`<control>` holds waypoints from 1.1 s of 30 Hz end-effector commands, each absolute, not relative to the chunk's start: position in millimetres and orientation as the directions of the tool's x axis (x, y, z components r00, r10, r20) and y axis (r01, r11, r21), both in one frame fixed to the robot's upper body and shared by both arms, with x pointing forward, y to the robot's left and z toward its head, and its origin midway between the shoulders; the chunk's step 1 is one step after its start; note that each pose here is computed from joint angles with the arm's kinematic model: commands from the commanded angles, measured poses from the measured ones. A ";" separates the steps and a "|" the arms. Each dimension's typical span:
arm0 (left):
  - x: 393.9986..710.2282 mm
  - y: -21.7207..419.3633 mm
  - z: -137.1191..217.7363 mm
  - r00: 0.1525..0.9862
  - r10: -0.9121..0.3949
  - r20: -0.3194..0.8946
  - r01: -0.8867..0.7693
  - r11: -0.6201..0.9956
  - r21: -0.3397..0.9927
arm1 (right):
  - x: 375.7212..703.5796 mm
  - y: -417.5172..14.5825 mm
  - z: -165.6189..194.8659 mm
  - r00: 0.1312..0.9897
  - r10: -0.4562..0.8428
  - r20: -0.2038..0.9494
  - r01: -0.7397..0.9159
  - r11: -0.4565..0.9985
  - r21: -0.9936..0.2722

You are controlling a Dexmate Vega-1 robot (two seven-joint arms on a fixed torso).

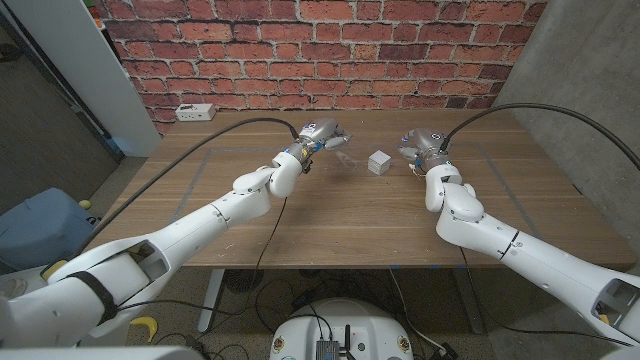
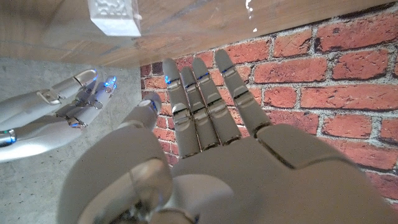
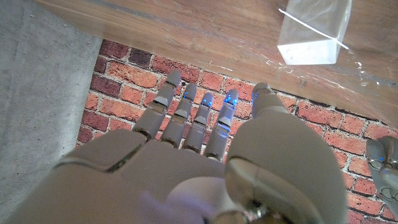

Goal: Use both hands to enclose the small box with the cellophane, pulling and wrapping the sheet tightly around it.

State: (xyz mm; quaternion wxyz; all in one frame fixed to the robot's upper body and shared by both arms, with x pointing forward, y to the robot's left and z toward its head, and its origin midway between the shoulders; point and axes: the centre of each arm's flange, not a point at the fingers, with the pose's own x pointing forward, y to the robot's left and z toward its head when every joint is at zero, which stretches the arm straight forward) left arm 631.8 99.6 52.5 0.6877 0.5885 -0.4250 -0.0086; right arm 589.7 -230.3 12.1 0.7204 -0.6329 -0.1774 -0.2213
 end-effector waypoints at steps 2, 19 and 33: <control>647.5 88.2 52.3 0.749 -0.547 0.375 -0.367 0.128 0.921 | 582.1 -237.2 9.0 0.852 -0.110 0.512 0.522 0.102 -0.847; 667.0 76.0 49.6 0.795 -0.580 0.177 -0.214 0.004 0.977 | 586.8 -245.3 -0.3 0.950 -0.191 0.246 0.256 0.030 -0.966; 671.0 74.5 48.6 0.811 -0.569 0.139 -0.183 -0.021 0.983 | 612.0 -248.2 -15.0 0.949 -0.289 0.129 0.115 -0.065 -0.991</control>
